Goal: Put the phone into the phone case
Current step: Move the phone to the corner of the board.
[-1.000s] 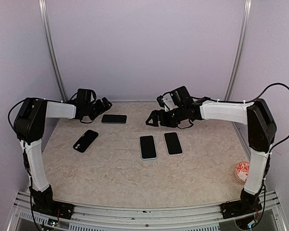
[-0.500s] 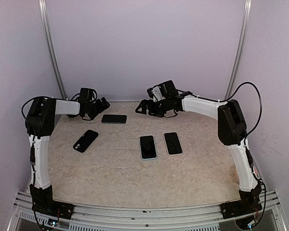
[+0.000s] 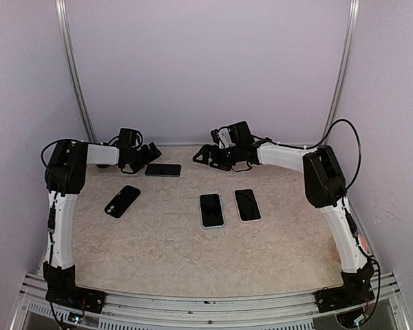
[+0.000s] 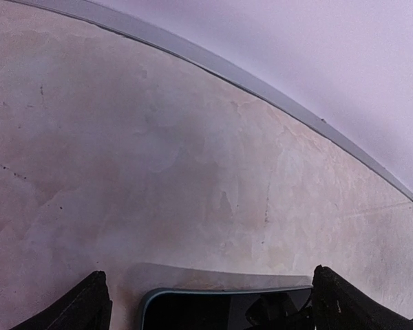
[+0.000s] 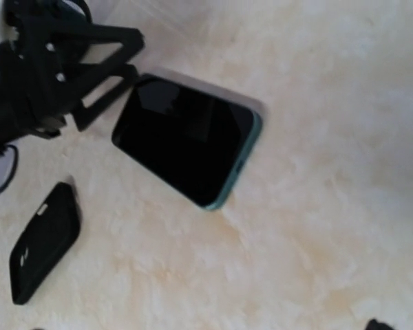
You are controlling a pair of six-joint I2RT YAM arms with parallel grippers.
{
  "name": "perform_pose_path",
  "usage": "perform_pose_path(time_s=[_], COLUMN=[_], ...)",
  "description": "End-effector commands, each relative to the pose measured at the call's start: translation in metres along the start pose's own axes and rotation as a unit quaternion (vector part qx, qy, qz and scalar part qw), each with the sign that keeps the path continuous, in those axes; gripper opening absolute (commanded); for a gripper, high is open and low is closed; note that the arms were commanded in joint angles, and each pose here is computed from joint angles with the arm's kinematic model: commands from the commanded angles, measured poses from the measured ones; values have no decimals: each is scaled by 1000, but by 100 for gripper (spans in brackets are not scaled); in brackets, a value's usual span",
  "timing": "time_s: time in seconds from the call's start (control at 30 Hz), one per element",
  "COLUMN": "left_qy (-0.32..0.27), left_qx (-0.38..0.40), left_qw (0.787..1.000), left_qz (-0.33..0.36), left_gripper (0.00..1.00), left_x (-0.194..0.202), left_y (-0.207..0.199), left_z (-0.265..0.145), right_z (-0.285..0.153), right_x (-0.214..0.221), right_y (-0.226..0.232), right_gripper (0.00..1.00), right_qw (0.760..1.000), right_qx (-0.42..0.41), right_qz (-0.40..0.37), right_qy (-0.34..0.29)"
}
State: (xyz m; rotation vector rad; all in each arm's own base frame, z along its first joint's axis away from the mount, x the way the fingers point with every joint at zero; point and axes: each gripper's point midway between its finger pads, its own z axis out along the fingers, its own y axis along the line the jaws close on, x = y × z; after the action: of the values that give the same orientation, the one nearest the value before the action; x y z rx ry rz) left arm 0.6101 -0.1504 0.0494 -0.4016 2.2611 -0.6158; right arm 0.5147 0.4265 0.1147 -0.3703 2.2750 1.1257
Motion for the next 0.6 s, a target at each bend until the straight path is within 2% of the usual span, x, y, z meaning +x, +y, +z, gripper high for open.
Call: perform_pose_path(time_s=[0.0, 0.2, 0.57], left_qy=[41, 62, 85], left_qx=[25, 21, 52], left_qw=[999, 997, 993], left_qz=[11, 45, 60], left_gripper=[99, 99, 99], left_x=[24, 40, 74], left_y=[-1, -11, -39], left_z=[14, 16, 6], right_z=[6, 10, 17], right_x=[-8, -4, 17], right_y=[-2, -6, -15], right_gripper=[99, 99, 99], right_qw=[1000, 1000, 999], right_qx=[-14, -16, -19], right_qz=[-1, 5, 25], right_qy=[-22, -18, 8])
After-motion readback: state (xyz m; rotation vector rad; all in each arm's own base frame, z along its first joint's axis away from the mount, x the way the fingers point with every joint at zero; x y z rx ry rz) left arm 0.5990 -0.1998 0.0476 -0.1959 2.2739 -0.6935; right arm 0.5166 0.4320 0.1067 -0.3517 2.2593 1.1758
